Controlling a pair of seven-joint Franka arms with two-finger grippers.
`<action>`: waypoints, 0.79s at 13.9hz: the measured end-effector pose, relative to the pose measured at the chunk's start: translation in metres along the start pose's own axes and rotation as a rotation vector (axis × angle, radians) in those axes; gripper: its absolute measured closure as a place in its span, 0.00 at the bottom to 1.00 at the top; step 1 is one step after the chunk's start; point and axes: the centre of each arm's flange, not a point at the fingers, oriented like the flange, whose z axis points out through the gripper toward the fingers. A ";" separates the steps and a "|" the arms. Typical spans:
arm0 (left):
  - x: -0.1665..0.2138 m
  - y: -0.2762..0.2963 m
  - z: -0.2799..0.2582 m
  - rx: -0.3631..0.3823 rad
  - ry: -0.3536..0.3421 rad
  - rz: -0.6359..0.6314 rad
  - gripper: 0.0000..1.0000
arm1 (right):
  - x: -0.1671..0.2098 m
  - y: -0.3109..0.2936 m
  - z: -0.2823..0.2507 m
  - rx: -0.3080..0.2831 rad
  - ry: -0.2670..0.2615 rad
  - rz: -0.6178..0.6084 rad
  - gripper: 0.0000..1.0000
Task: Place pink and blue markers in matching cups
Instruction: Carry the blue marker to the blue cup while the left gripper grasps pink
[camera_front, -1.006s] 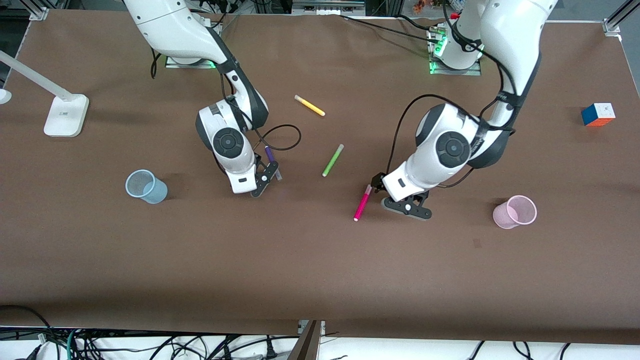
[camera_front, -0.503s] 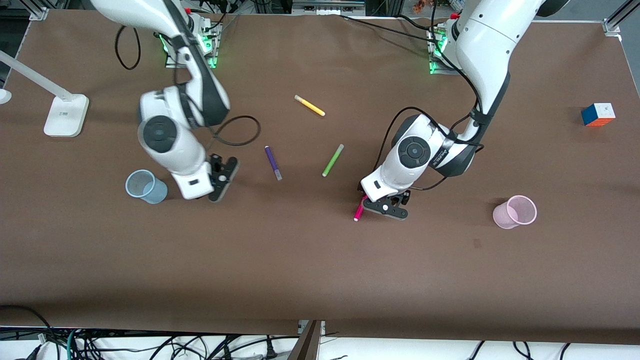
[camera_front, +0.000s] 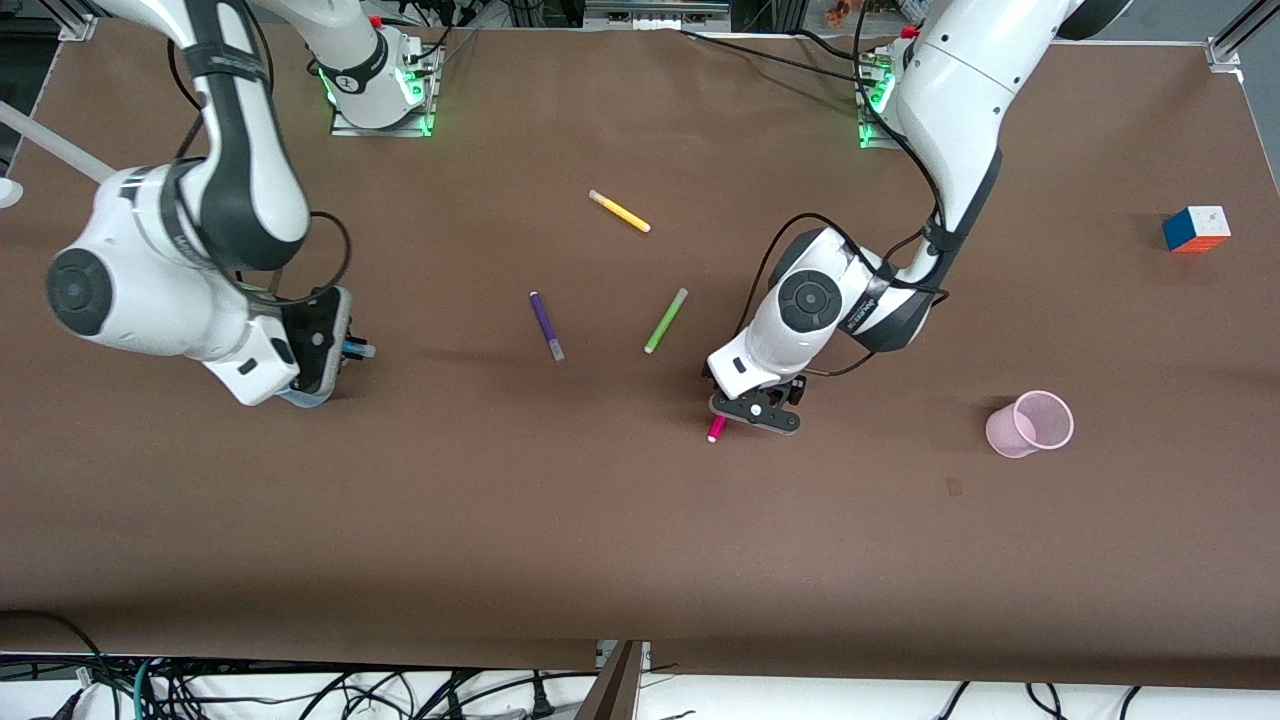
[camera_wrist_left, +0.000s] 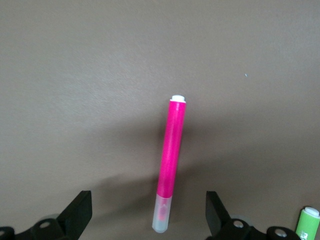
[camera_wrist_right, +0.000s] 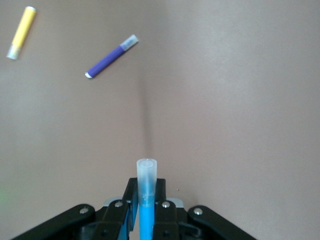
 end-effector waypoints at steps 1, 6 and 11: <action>-0.003 0.004 0.010 0.001 -0.013 0.002 0.00 | -0.015 0.002 -0.003 0.015 0.022 -0.017 0.83; -0.013 0.015 0.040 0.027 -0.031 0.003 0.12 | -0.085 0.020 -0.001 0.041 0.190 -0.095 0.83; -0.004 0.001 0.032 0.034 -0.014 -0.019 0.66 | -0.128 0.033 0.017 0.049 0.313 -0.150 0.83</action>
